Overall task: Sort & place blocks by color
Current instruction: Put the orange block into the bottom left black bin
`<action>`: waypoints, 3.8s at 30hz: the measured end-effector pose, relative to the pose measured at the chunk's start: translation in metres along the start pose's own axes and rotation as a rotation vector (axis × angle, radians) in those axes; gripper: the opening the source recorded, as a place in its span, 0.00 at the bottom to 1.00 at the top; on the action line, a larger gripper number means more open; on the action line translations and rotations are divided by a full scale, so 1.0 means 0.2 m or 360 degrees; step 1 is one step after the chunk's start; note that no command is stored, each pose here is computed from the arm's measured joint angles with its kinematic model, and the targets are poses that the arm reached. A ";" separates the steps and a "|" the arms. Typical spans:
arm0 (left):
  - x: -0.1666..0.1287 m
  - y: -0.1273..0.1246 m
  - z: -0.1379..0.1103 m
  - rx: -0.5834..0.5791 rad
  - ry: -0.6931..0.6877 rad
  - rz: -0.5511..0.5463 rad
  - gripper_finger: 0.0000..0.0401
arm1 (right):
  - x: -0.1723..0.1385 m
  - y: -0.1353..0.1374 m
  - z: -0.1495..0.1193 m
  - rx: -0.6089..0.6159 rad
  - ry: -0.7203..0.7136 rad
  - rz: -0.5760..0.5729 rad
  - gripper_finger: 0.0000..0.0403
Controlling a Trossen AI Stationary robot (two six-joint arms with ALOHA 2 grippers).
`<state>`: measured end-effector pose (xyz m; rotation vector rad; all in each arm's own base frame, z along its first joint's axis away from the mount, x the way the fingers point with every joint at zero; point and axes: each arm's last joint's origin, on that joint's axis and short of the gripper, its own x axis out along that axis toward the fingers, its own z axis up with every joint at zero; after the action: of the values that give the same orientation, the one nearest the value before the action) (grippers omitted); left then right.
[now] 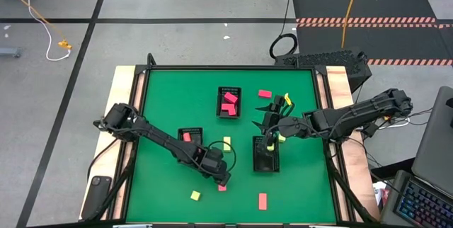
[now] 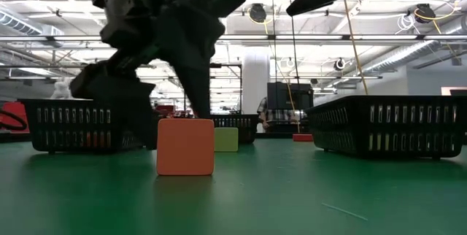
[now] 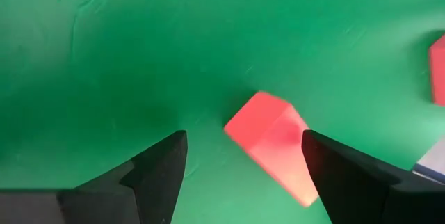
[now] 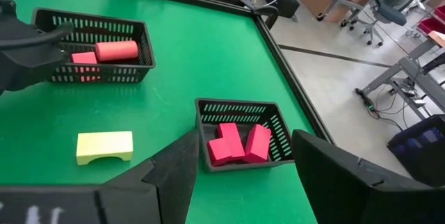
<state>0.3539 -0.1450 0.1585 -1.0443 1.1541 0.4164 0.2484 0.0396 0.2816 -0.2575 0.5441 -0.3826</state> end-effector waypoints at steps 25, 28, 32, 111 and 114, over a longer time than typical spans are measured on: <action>0.00 0.00 0.01 0.0261 0.0017 -0.0009 0.36 | 0.00 0.00 0.00 -0.0020 -0.0002 0.0000 0.56; -0.01 0.01 0.03 0.0290 0.0018 0.0014 0.34 | 0.00 0.00 0.00 -0.0020 -0.0002 0.0000 0.56; -0.01 0.02 0.06 0.0354 0.0004 0.0034 0.34 | 0.00 0.00 0.00 -0.0020 -0.0002 0.0000 0.56; -0.17 0.14 0.24 0.1447 0.0013 0.0324 0.99 | 0.00 0.00 0.00 -0.0046 0.0005 0.0000 0.56; -0.17 0.13 0.25 0.1453 -0.0030 0.0331 0.99 | 0.00 0.00 0.00 -0.0047 0.0005 0.0000 0.56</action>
<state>0.3472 -0.0827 0.1789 -0.1258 1.2477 0.0271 0.2482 0.0395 0.2813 -0.2857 0.5530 -0.3754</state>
